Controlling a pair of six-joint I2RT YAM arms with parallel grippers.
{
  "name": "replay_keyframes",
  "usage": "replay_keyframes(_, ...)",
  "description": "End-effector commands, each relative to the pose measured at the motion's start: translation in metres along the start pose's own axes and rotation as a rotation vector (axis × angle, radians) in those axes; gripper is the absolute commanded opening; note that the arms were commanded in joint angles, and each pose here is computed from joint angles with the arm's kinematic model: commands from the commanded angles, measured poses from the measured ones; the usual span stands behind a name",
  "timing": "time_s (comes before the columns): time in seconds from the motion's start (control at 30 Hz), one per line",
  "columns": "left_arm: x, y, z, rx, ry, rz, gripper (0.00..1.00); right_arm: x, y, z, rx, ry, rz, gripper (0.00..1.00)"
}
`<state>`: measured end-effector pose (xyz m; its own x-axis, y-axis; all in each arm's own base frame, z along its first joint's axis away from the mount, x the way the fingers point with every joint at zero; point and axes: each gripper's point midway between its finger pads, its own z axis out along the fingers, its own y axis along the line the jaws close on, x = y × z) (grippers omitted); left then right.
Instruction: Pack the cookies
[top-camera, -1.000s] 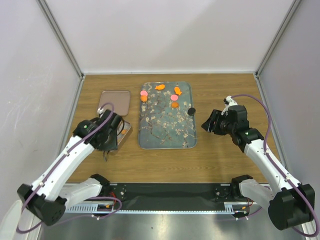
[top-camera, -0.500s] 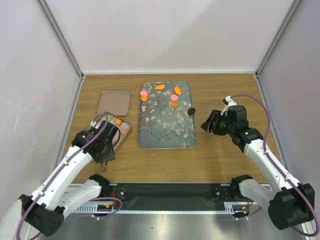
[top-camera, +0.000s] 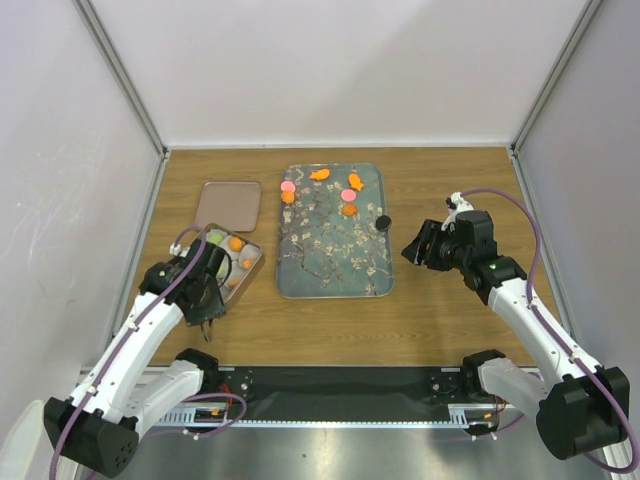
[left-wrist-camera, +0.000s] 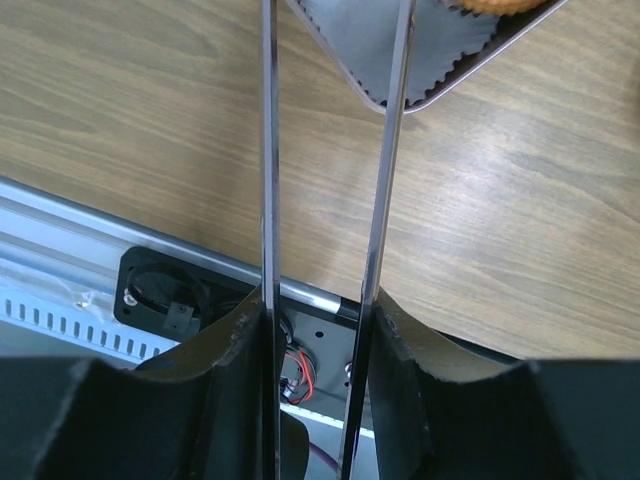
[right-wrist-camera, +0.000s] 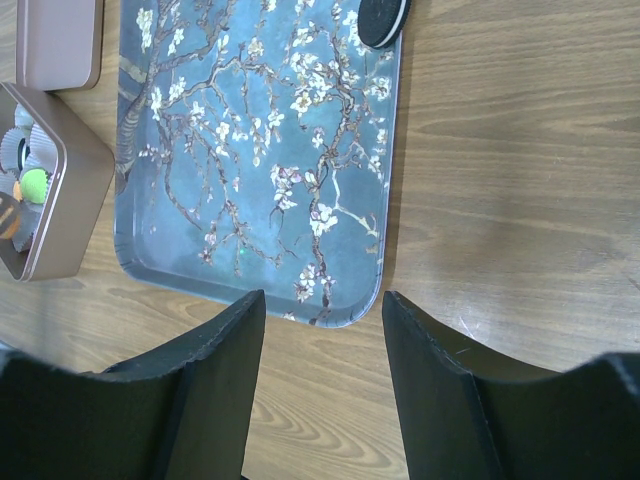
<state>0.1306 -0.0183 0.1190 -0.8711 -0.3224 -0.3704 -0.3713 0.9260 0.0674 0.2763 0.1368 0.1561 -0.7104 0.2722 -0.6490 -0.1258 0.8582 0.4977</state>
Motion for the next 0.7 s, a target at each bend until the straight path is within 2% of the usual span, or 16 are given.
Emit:
replay_keyframes(0.0, -0.0021, -0.0031, 0.0043, 0.025, -0.007, -0.03, 0.43, -0.006, 0.0067, -0.0012, -0.03, -0.031, -0.011, 0.56)
replay_keyframes(0.17, 0.0012, -0.0044, 0.014, 0.05, 0.012, -0.067, 0.43, -0.0063, 0.0074, -0.0018, -0.033, -0.032, -0.012, 0.56)
replay_keyframes(0.67, -0.0048, -0.0034, 0.0075, 0.049, 0.001, -0.088, 0.46, -0.007, 0.0083, -0.0034, -0.035, -0.038, -0.016, 0.57)
